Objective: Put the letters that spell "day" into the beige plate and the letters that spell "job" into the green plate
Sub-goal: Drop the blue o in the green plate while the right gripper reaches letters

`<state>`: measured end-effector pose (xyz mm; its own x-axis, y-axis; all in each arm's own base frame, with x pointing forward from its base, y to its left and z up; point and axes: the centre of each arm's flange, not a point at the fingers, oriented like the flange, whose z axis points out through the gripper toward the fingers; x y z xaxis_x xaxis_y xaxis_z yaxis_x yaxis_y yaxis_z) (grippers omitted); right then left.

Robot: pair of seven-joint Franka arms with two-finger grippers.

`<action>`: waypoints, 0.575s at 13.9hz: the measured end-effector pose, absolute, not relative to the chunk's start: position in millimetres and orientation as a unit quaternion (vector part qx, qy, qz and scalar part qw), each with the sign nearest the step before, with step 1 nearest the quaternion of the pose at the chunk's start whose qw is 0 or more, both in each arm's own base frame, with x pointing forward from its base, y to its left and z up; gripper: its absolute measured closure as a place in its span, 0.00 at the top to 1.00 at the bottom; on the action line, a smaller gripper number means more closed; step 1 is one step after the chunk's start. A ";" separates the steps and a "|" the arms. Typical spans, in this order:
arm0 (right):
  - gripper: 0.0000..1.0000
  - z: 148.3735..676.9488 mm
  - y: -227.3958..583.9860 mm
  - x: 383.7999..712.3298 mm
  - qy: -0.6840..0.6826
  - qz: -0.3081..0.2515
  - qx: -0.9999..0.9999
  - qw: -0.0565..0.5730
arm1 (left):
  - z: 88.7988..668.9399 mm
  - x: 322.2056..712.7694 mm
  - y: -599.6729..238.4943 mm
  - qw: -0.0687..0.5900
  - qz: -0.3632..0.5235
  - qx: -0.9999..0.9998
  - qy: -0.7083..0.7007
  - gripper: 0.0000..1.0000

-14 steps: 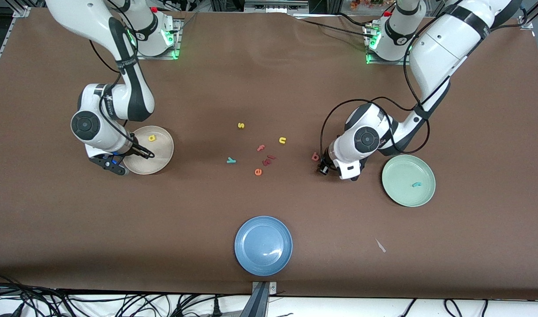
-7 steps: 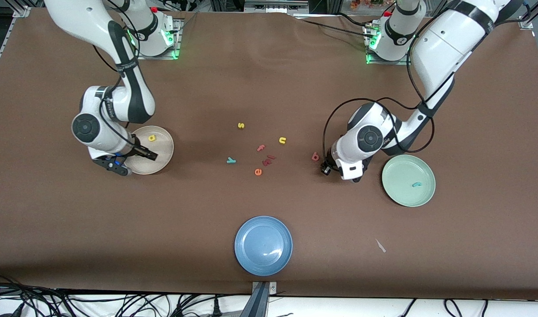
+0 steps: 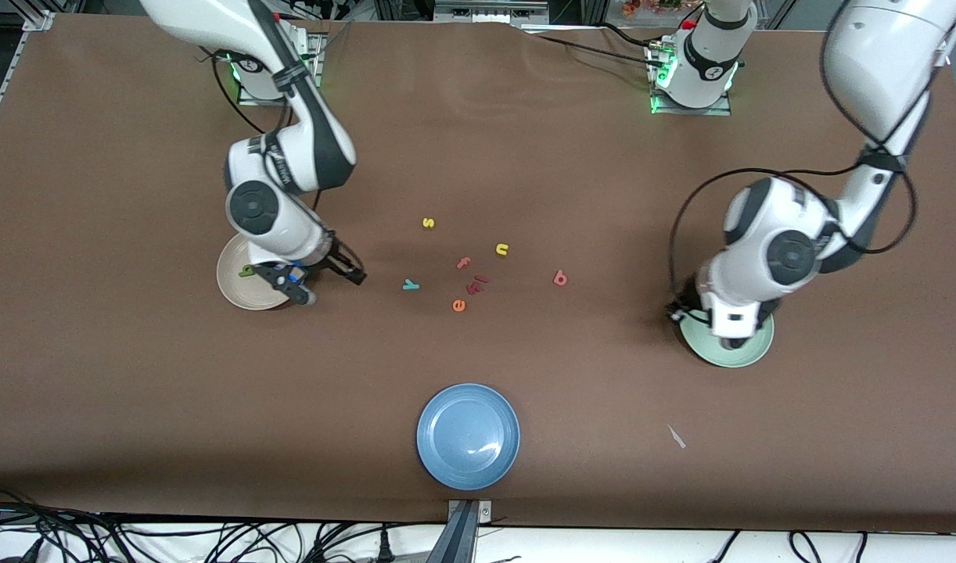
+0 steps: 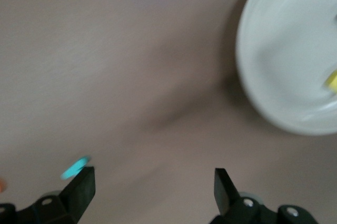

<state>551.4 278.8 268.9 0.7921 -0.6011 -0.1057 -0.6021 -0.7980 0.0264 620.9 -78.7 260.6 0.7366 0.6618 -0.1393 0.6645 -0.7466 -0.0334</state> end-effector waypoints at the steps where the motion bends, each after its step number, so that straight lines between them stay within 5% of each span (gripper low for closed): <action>1: 1.00 267.9 301.1 549.3 0.328 0.050 -0.943 0.004 | 255.4 621.3 -48.7 0.011 -0.077 0.938 0.337 0.26; 8: 0.99 207.4 357.3 552.6 0.321 0.012 -0.947 0.015 | 191.3 613.9 10.6 0.037 -0.123 0.948 0.292 0.28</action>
